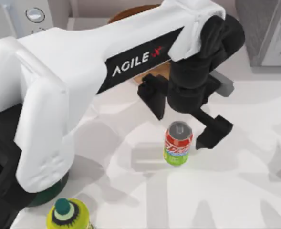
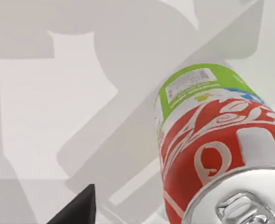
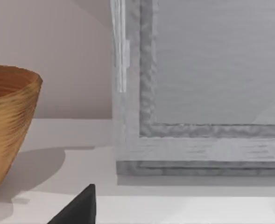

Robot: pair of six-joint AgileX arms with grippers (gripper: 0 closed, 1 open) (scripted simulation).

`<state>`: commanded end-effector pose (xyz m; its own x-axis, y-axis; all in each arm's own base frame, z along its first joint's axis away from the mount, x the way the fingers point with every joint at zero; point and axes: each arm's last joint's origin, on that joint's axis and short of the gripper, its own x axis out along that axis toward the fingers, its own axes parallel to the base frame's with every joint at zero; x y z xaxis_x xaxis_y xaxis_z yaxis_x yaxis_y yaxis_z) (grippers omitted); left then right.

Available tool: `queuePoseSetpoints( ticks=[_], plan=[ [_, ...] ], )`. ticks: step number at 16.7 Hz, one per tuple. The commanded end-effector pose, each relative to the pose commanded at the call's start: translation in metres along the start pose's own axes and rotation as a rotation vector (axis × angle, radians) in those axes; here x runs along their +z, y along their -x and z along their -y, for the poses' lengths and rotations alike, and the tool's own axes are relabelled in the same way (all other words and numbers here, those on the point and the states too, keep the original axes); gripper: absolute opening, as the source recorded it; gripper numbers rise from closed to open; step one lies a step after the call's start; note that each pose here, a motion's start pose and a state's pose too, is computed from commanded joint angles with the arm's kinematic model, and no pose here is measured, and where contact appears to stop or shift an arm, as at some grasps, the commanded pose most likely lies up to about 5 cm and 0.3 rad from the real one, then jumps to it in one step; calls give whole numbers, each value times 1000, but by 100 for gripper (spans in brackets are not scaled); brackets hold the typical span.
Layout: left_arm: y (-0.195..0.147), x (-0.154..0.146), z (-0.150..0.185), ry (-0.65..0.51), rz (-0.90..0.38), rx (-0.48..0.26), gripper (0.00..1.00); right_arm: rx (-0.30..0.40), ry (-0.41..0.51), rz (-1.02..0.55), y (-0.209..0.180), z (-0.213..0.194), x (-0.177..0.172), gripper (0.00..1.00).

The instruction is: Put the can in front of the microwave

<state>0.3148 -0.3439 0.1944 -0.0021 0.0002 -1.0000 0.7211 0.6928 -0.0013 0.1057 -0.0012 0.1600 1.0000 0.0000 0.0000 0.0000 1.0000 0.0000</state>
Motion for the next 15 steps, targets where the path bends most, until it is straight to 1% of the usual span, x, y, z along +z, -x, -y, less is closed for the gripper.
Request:
queuePoseSetpoints(
  ticks=[4, 8, 15],
  plan=[
    [-32, -1, 1, 0, 0, 0, 100, 0, 0, 0, 0, 0, 0, 100],
    [-34, -1, 1, 0, 0, 0, 100, 0, 0, 0, 0, 0, 0, 100],
    [-34, -1, 1, 0, 0, 0, 47, 0, 0, 0, 0, 0, 0, 100]
  ],
)
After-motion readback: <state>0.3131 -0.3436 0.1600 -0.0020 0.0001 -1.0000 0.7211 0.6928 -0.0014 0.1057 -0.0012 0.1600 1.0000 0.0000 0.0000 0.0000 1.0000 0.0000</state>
